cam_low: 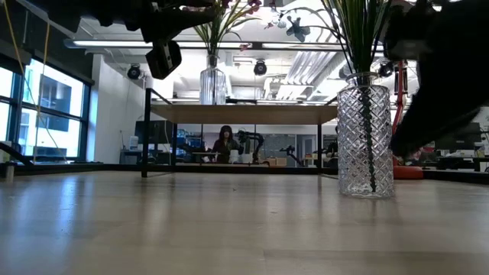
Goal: Pick and place flowers into a vace then onto a shelf
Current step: Put the transparent vase on the shelf
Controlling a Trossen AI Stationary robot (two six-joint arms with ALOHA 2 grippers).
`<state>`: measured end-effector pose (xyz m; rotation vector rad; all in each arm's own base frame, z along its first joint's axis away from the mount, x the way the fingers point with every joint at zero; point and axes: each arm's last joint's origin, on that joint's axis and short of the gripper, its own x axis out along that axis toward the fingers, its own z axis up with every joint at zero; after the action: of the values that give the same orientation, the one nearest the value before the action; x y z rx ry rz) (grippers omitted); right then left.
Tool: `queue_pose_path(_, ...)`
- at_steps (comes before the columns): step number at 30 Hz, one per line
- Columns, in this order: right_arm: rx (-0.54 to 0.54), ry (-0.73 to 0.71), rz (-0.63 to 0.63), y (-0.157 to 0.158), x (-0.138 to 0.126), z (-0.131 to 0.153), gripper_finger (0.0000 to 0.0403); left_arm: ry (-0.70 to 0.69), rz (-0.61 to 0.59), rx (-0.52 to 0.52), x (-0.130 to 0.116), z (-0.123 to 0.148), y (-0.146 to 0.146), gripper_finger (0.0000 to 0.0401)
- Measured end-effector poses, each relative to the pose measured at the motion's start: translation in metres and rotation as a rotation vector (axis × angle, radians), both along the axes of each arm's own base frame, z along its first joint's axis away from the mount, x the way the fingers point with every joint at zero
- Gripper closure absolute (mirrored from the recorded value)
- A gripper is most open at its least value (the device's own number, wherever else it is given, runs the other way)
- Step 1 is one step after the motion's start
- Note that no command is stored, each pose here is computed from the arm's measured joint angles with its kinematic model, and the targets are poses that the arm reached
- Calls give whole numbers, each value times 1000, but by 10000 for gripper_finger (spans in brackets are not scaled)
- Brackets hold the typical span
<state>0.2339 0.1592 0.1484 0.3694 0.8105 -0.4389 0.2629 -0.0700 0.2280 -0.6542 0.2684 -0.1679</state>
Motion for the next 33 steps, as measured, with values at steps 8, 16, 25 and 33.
queue_pose_path(8, -120, -64, 34, -2, 5, 4, 102, 14, -1, 3, 0, -1, 0, 306)
queue_pose_path(16, -136, -104, -47, -13, 13, 5, 93, 14, 2, 1, 0, -1, 0, 306)
queue_pose_path(25, -121, -105, -22, -24, 29, 3, 42, 14, 3, 2, 0, -1, 0, 306)
queue_pose_path(33, -132, -98, -52, -32, 34, 1, 38, 44, 5, 10, -1, -4, 0, 306)
